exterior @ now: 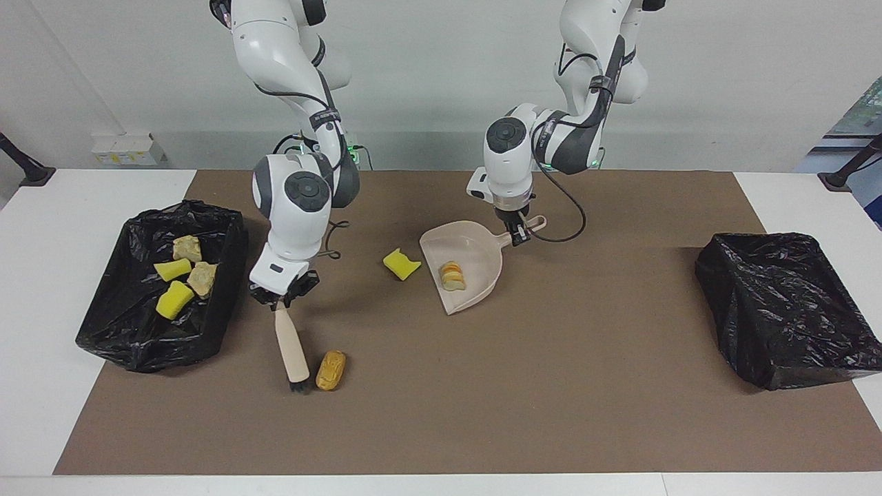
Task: Sweep and dump trash in bin
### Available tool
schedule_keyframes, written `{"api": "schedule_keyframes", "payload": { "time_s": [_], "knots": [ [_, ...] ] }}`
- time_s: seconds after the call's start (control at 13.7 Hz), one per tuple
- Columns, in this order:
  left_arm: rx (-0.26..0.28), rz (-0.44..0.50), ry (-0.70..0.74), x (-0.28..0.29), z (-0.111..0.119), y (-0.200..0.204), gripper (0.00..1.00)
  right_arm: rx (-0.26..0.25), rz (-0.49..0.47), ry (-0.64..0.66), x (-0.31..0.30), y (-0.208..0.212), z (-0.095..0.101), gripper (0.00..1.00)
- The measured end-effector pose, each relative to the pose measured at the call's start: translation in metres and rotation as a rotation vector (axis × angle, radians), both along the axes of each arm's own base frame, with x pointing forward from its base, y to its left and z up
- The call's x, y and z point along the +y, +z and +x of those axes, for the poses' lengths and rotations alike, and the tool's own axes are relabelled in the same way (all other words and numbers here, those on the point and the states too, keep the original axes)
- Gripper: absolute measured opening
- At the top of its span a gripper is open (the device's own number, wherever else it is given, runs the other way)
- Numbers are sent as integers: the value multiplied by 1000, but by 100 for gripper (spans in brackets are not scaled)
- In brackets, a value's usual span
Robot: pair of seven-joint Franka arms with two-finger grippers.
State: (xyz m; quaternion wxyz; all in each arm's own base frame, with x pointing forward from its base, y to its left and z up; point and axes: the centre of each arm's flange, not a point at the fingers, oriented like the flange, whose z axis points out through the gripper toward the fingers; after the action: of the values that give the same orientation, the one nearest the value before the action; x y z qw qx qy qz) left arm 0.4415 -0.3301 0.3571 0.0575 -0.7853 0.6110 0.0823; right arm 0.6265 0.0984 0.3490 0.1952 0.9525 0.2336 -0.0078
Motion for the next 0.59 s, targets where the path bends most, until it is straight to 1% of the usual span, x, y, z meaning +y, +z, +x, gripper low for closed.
{"api": "schedule_keyframes", "payload": {
  "time_s": [0.22, 0.44, 0.59],
  "knots": [
    [-1, 1, 8, 0, 0, 0, 32, 28, 62, 39, 46, -6, -13, 25],
    [-7, 4, 46, 0, -1, -1, 32, 63, 131, 79, 91, -9, -35, 25],
    [-8, 5, 53, 0, -1, -1, 32, 82, 148, 130, 115, -7, -51, 25]
  ]
}}
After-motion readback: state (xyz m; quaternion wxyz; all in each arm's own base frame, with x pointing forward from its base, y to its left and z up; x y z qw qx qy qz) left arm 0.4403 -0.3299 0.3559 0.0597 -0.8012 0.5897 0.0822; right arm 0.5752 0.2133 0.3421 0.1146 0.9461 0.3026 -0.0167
